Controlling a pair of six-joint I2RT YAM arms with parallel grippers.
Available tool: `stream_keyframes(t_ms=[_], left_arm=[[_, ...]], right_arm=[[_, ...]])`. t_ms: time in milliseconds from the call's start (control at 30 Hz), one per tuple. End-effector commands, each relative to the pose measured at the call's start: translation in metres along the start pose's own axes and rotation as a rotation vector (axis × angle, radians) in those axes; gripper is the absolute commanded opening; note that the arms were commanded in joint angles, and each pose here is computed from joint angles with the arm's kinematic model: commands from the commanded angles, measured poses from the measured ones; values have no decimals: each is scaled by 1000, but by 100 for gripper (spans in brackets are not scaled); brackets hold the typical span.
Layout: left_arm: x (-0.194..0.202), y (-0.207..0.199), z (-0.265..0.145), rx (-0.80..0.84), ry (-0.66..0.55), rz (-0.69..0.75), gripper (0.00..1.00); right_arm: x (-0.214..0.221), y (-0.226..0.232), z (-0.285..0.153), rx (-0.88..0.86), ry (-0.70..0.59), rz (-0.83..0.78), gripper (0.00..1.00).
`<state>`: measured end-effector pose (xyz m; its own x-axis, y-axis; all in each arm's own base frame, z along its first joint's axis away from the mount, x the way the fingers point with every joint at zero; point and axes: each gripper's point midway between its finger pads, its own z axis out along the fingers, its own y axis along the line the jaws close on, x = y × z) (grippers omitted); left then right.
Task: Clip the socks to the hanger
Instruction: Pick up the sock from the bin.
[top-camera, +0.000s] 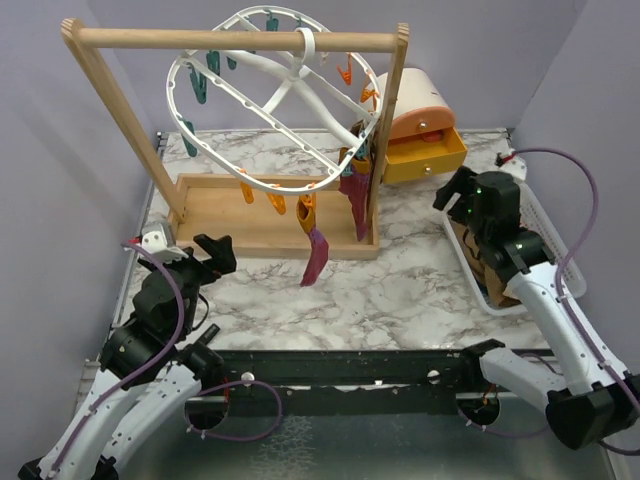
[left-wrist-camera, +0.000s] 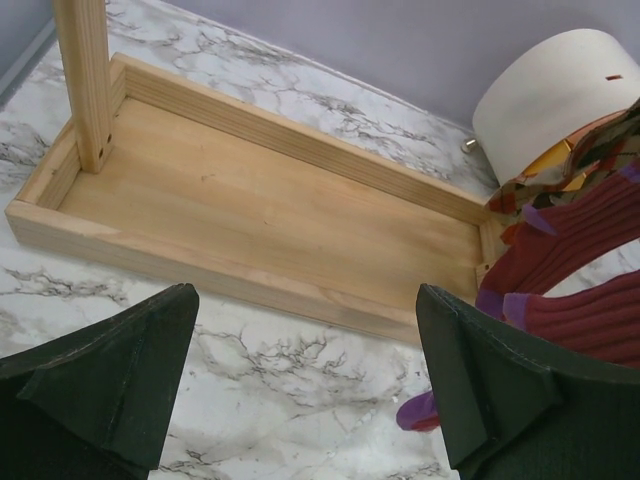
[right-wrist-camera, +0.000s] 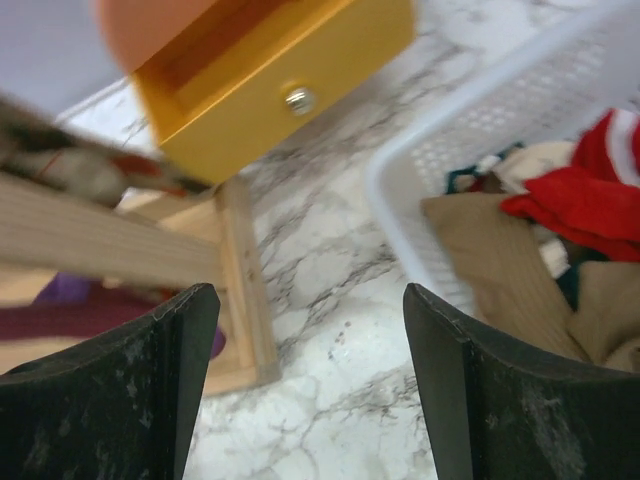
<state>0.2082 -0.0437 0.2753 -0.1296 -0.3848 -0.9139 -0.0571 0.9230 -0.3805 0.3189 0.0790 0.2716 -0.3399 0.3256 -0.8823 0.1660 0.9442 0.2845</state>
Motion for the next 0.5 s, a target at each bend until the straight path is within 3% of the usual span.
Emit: stream_keyframes(t_ms=[0, 467], left_arm=[[-3, -5, -2, 40, -17, -6, 99], [-5, -2, -9, 57, -41, -41, 99]], right_arm=[[0, -37, 10, 41, 44, 269, 79], [22, -162, -2, 544, -17, 202, 75]])
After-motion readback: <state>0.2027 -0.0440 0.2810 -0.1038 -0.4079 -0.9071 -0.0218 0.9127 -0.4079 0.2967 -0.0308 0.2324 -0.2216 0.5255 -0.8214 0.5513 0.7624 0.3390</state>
